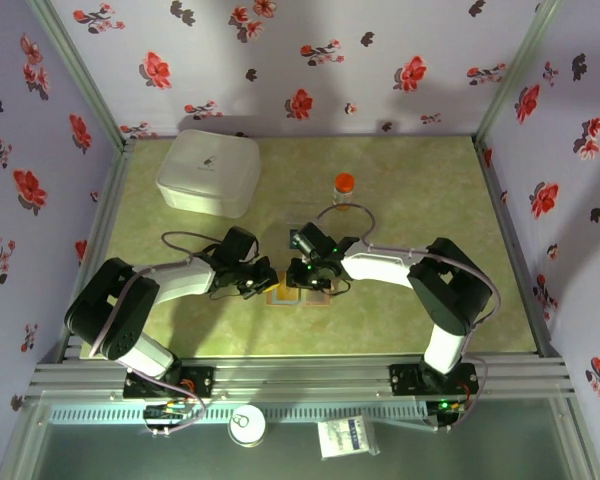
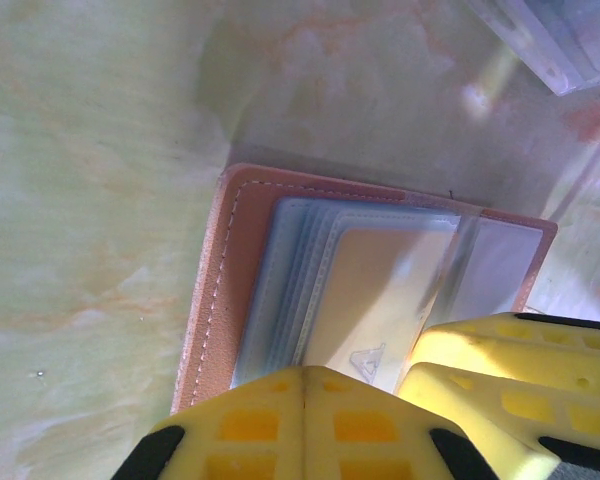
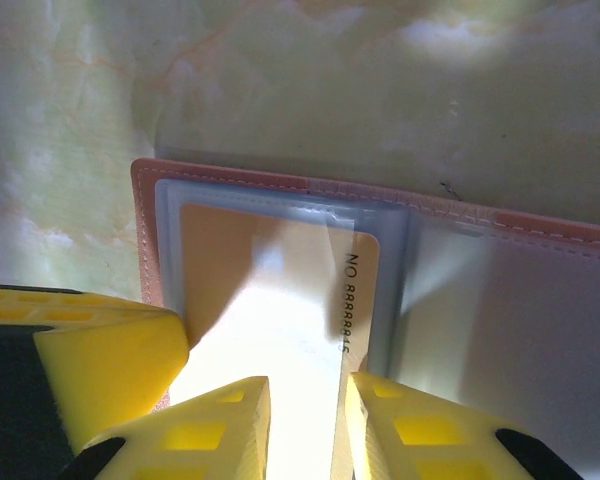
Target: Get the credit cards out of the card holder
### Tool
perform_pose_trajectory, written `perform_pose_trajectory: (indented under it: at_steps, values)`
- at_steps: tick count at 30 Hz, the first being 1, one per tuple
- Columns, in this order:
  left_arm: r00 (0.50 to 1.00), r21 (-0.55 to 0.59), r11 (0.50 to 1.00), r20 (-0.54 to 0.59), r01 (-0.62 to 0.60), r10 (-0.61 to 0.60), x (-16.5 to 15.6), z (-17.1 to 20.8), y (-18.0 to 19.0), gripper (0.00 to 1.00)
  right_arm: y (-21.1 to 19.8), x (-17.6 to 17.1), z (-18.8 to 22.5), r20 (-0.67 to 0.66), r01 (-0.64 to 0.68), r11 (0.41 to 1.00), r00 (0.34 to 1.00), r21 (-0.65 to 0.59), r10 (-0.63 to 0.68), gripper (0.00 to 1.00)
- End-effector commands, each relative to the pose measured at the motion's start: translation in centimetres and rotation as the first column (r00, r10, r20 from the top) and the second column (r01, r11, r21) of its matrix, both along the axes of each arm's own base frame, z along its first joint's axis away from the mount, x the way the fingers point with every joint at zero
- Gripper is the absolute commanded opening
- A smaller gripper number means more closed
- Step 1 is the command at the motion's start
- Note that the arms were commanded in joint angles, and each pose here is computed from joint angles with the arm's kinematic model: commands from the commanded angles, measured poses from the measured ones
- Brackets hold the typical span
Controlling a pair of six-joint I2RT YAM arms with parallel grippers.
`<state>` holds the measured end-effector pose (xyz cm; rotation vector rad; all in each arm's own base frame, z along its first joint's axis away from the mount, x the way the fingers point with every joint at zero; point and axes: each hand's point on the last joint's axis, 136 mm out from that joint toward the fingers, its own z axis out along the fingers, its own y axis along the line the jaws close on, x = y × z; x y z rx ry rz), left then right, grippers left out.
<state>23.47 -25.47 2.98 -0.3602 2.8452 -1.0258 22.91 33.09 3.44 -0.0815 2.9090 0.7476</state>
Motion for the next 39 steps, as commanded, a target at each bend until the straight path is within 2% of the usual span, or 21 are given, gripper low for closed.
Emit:
perform_pose_trajectory:
  at_steps: [1, 11, 20, 29, 39]
  values:
    - [1.0, 0.038, 0.999, -0.031, -0.003, 0.004, -0.8, -1.2, 0.9, 0.03, -1.4, -0.5, -0.9, -0.007, 0.005, 0.997, 1.0, -0.078, -0.005, 0.28]
    - [1.0, 0.031, 0.999, -0.024, -0.006, 0.007, -0.6, -0.8, 0.8, 0.03, -1.5, -0.3, 0.0, 0.023, 0.007, 0.997, 1.0, -0.071, -0.006, 0.28]
    - [1.0, 0.02, 1.0, 0.006, -0.005, 0.005, -0.4, 0.3, 0.7, 0.1, -1.2, -0.1, 1.6, 0.06, 0.011, 1.0, 0.998, -0.023, -0.01, 0.28]
    - [1.0, 0.04, 0.999, -0.02, 0.0, 0.001, -0.7, -1.0, 0.9, 0.0, -0.1, -0.3, 1.3, 0.034, 0.011, 0.999, 0.999, 0.045, -0.013, 0.28]
    - [0.999, 0.048, 0.999, -0.032, -0.003, 0.004, -0.9, -1.4, 1.1, 0.0, 0.3, -0.5, 0.3, 0.008, 0.01, 0.998, 1.0, 0.056, -0.011, 0.27]
